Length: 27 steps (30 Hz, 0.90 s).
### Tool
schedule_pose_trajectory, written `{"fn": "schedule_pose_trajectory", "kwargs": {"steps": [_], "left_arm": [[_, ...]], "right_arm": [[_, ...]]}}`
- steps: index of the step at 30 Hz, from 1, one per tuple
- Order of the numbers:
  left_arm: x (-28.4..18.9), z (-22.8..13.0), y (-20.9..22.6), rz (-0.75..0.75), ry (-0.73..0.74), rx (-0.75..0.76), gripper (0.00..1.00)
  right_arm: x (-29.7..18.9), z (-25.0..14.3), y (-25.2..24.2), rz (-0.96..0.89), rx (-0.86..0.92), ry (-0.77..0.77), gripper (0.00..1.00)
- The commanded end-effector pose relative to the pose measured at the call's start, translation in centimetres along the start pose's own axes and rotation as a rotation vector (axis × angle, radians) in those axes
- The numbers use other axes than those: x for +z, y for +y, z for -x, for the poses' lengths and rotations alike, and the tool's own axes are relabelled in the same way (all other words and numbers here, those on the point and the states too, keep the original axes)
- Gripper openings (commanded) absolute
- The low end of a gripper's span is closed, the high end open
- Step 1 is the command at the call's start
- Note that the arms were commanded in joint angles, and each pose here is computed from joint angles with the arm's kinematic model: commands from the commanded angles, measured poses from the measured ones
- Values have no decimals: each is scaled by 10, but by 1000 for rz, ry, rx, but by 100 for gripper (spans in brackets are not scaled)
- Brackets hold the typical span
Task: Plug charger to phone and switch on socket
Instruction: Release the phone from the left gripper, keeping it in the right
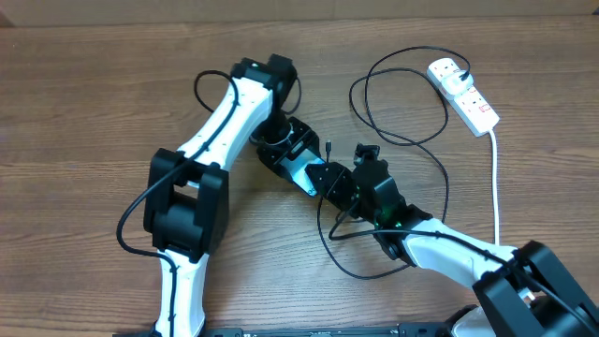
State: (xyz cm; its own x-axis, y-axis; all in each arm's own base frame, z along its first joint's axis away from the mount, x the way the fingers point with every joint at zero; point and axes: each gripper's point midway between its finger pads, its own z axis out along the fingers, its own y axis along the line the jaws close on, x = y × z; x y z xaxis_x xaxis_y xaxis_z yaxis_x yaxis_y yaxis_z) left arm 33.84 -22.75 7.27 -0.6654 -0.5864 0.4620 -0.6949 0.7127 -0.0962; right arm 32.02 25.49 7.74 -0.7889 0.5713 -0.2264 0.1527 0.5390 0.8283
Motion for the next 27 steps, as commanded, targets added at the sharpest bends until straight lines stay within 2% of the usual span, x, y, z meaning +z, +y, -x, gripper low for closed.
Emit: {"fn": "schedule_pose_trajectory", "kwargs": {"steps": [1,5,9,11,18,21,27], "left_arm": [[0,-13,-11,-22,18,0,4],[3,-16,-16,-32,12,20,4],[3,-16,-18,-38,10,21,4],[3,-16,-19,-42,8,23,4],[2,-12,-21,-53,2,23,4],[-15,14,-20,-105,-18,61,4],[-72,56,-24,-314,-15,350,4]], "right_arm": [[5,3,14,19,-9,-12,41],[6,5,13,14,-8,-21,31],[6,5,12,13,-8,-20,15],[6,5,12,13,-8,-20,4],[5,6,13,14,-11,-24,4],[2,14,14,25,-27,-31,4],[-21,48,28,33,-72,-93,4]]}}
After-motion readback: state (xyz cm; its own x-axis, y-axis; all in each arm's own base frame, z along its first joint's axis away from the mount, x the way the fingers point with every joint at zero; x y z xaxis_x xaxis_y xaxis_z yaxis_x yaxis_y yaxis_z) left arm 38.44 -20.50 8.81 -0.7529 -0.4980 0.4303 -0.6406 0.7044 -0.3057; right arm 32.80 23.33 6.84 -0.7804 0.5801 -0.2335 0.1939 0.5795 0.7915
